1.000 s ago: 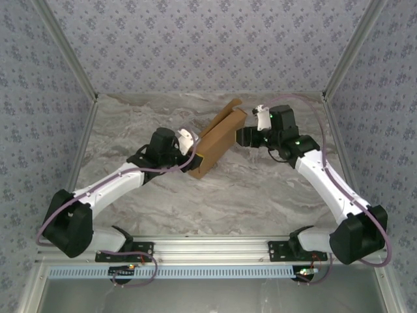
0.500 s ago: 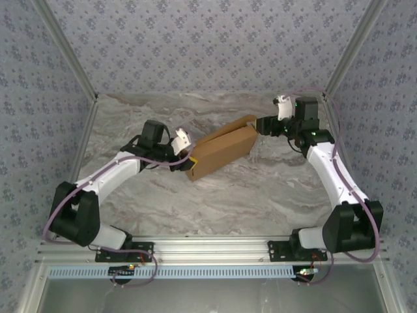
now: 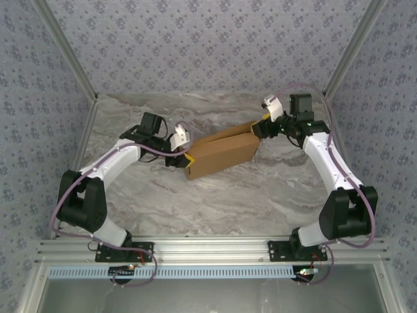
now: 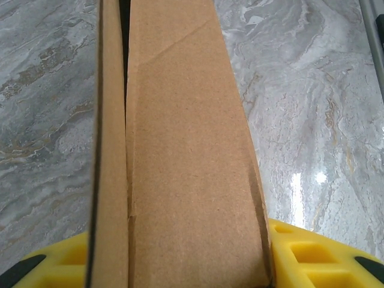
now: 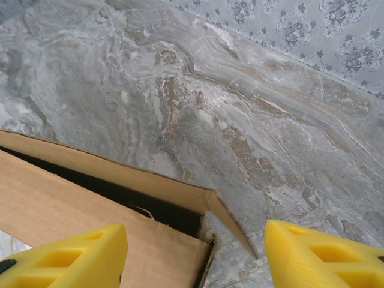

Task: Fold the paper box

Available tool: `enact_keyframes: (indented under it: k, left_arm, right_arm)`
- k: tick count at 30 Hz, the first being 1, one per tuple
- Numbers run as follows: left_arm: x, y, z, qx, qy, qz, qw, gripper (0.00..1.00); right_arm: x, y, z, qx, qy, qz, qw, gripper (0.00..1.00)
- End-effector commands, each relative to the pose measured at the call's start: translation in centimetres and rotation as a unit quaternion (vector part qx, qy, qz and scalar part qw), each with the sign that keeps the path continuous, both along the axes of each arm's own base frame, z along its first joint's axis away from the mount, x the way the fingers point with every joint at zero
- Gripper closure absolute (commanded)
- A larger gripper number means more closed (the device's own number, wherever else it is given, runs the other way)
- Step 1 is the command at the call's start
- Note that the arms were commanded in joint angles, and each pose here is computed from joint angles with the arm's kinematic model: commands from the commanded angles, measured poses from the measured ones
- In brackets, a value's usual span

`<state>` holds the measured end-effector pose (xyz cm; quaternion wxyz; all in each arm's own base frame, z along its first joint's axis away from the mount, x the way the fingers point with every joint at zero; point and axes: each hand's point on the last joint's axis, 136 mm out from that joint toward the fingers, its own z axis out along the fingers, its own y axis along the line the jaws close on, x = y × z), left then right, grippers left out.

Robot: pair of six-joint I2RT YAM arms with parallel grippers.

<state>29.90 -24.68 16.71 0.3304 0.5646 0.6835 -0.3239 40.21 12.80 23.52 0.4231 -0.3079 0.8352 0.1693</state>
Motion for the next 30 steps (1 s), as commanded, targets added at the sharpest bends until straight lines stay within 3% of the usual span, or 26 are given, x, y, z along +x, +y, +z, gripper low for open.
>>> enact_keyframes:
  k: [1, 5, 18, 22, 30]
  left_arm:
    - [-0.4, -0.4, 1.0, -0.019, -0.001, -0.029, 0.999, 0.66]
    - [-0.2, -0.3, 0.8, -0.016, 0.004, -0.029, 0.999, 0.66]
    - [0.3, -0.3, 0.4, -0.01, 0.011, -0.02, 1.0, 0.66]
    - [0.9, -0.2, 0.0, -0.001, 0.014, -0.004, 1.0, 0.66]
    - [1.6, 0.0, -0.7, 0.012, 0.021, 0.016, 1.0, 0.66]
  right_arm:
    - [0.4, -0.7, -1.5, -0.039, 0.019, 0.006, 0.999, 0.38]
    - [1.1, -0.6, -2.5, -0.043, 0.03, 0.008, 0.999, 0.43]
    - [1.5, 0.1, -2.9, -0.072, 0.053, -0.001, 0.996, 0.85]
    - [1.3, -0.4, -3.2, -0.091, 0.086, -0.05, 0.991, 0.91]
    - [-0.2, -0.7, -2.9, -0.08, 0.156, -0.133, 0.975, 0.91]
